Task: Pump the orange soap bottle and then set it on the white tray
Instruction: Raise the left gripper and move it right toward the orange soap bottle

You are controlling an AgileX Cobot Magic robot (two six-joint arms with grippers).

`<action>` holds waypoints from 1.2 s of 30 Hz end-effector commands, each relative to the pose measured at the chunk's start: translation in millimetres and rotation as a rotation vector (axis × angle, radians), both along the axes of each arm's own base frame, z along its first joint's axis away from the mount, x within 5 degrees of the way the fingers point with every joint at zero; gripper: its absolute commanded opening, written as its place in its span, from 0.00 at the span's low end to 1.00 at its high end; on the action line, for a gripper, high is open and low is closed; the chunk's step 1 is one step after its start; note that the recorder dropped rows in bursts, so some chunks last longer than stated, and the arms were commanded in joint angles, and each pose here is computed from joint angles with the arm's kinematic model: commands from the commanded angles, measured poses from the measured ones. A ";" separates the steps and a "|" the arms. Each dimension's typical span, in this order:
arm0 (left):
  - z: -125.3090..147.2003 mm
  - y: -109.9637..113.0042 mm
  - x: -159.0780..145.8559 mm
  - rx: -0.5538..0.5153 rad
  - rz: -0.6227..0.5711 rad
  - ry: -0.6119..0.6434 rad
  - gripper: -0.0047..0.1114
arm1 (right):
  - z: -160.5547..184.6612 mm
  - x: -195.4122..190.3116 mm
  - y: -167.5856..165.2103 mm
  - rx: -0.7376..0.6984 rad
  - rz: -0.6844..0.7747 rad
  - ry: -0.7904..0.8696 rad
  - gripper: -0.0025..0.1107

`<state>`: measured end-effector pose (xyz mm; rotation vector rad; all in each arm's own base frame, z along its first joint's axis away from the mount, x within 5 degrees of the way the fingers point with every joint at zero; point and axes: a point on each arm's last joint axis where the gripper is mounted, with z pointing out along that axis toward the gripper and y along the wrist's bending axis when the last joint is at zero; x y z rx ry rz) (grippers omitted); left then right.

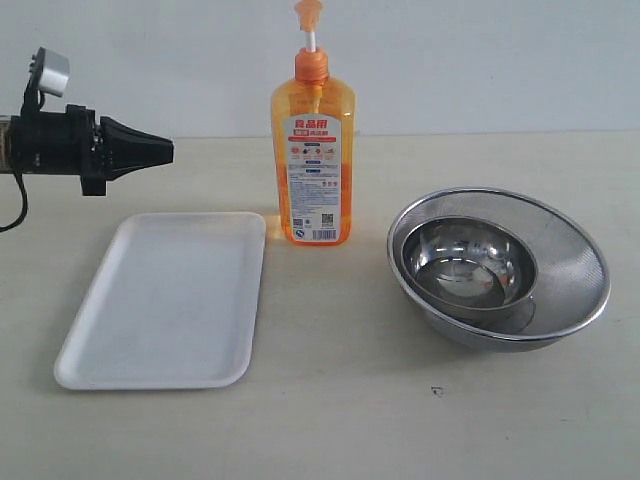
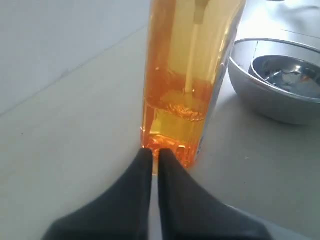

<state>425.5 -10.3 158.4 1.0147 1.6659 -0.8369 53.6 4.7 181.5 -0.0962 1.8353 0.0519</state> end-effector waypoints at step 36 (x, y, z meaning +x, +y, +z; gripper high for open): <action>-4.5 -60.9 49.3 0.031 -0.162 0.005 0.08 | 1.2 -0.2 -0.2 -0.001 -0.002 -0.016 0.02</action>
